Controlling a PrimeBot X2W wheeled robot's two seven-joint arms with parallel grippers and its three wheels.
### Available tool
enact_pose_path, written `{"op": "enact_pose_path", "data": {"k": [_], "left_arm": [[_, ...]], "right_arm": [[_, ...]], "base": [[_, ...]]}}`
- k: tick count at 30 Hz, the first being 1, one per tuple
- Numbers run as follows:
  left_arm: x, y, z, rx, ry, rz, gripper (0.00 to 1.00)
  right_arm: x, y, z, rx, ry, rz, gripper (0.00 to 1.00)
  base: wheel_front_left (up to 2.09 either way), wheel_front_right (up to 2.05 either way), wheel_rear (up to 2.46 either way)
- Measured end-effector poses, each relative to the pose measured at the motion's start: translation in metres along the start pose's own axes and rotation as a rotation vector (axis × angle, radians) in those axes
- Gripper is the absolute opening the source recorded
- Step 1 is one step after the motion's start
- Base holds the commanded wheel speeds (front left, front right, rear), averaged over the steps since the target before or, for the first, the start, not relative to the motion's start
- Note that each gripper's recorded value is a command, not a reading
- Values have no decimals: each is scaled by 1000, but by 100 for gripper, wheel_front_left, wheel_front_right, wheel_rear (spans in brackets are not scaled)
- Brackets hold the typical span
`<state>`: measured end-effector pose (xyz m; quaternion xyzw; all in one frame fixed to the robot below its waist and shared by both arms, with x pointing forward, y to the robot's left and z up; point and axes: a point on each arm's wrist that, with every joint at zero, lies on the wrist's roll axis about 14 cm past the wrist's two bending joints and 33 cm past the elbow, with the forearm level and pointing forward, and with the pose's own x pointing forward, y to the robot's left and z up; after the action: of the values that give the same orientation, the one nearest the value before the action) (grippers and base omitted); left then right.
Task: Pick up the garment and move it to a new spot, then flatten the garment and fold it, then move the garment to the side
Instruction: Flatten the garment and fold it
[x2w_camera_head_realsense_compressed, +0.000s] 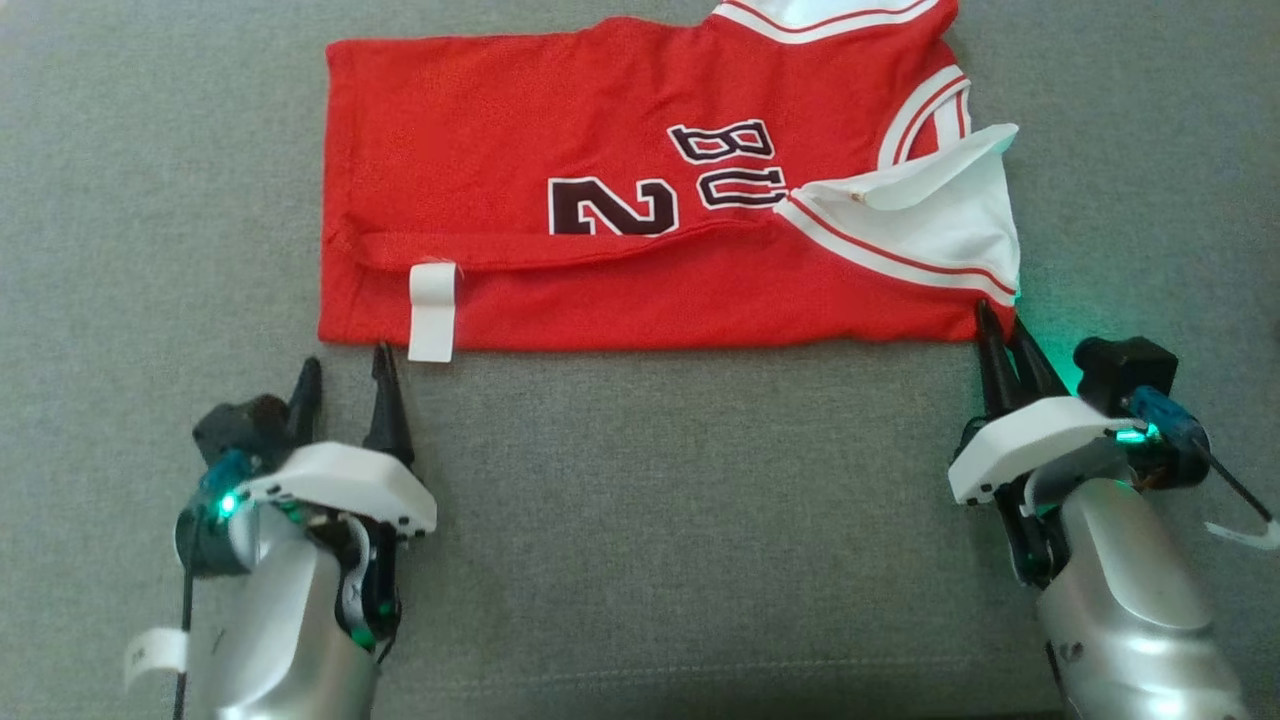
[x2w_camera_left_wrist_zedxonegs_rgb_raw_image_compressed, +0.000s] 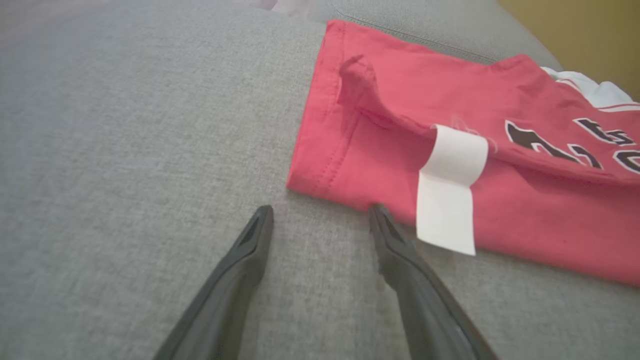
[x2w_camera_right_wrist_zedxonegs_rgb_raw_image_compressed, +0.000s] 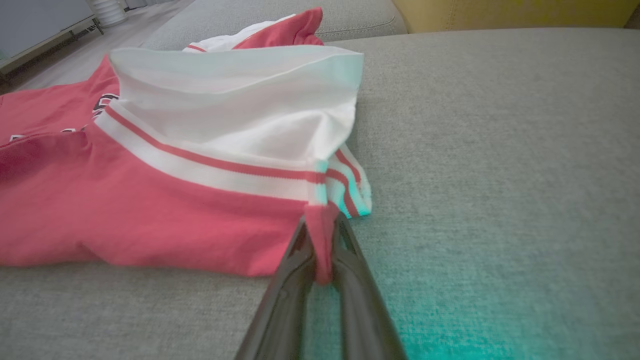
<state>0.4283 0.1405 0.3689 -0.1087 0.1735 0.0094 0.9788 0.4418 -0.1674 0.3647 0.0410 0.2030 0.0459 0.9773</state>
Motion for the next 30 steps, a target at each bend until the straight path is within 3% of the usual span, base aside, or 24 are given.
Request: {"op": "enact_pose_path", "data": {"k": [11, 12, 14, 21, 30], "left_arm": [[24, -2, 0, -42, 12, -8, 100], [26, -3, 0, -41, 14, -12, 78], [29, -4, 1, -29, 14, -20, 0], [30, -5, 4, -34, 13, -32, 0], [3, -4, 47, -61, -122, -38, 0]], "right_arm": [[5, -2, 2, 8, -8, 2, 0], [5, -2, 2, 8, -8, 2, 0], [6, -3, 1, 7, -8, 2, 0], [6, -2, 6, 16, -21, 1, 0], [-5, -5, 42, 46, -100, -7, 0]], "base": [[0, 0, 0], [0, 0, 0], [0, 0, 0], [0, 0, 0], [0, 0, 0]]}}
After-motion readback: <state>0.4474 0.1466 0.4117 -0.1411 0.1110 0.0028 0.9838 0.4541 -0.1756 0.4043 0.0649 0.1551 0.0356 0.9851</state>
